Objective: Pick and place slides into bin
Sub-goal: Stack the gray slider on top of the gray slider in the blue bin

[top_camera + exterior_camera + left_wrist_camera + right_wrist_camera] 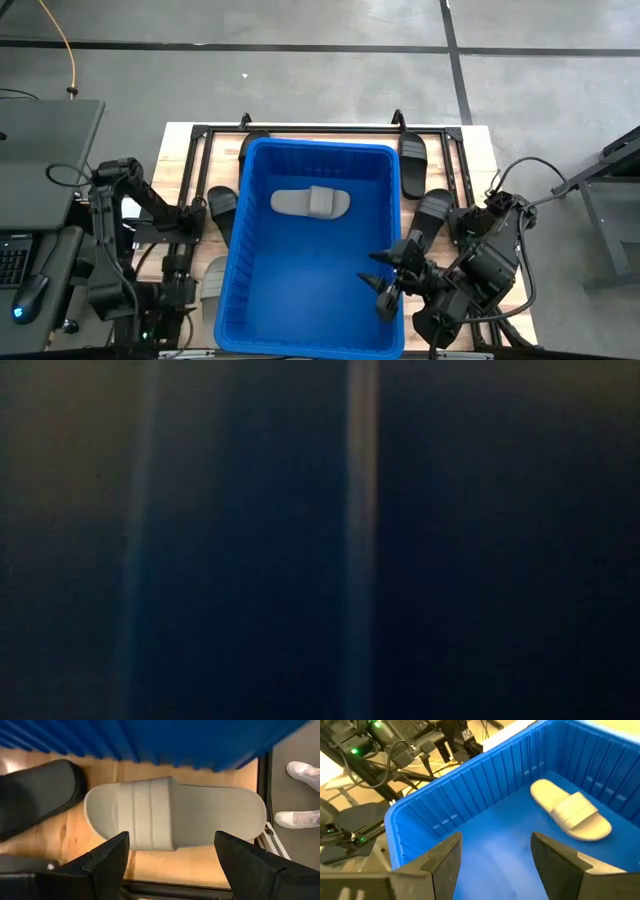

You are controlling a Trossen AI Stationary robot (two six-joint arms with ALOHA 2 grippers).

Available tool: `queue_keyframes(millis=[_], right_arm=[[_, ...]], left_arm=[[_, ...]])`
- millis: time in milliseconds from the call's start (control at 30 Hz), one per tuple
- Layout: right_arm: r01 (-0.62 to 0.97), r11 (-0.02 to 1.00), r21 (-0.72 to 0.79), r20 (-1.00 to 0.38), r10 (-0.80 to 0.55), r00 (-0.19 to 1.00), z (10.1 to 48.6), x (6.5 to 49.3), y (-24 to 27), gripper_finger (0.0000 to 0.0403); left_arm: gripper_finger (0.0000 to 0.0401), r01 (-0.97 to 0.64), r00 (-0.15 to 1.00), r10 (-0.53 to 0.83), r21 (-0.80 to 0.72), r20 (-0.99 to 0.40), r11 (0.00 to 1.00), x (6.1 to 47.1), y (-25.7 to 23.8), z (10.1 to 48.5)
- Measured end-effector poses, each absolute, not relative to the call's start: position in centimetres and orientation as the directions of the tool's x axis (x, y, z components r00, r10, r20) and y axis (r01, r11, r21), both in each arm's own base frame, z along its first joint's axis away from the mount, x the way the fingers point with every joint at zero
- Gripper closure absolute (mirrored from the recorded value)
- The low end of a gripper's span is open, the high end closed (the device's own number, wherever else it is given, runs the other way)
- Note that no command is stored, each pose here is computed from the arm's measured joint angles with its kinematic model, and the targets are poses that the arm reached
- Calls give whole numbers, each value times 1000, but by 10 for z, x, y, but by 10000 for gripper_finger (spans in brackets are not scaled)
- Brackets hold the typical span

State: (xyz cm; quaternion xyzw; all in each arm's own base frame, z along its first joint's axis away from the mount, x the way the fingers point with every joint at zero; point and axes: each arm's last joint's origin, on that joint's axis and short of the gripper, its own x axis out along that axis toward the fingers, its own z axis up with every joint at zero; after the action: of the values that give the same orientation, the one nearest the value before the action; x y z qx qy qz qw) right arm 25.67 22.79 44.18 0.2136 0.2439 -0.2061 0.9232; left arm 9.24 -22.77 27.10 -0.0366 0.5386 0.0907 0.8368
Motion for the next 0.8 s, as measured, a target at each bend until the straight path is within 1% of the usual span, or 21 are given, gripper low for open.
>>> queue_keyframes(millis=[133,267,433,567,667,800], right_arm=[[472,833,288,-559,-254,789,441,254,230,178],[469,840,271,-580,-247,776,439,249,232,178],[465,846,258,-592,-242,769,438,243,235,178],[463,852,245,-589,-249,769,437,240,237,178],[464,853,239,-591,-251,767,437,240,236,178],[465,855,229,-594,-256,763,437,240,236,178]], left_arm=[[119,-185,394,157,89,-906,979,97,-235,259],[119,-178,429,188,121,-883,977,101,-245,247],[119,-172,415,249,193,-875,966,105,-253,230],[119,-141,434,296,260,-851,955,107,-259,219],[119,-157,418,320,279,-850,947,111,-260,212],[119,-175,351,343,299,-871,938,118,-260,203]])
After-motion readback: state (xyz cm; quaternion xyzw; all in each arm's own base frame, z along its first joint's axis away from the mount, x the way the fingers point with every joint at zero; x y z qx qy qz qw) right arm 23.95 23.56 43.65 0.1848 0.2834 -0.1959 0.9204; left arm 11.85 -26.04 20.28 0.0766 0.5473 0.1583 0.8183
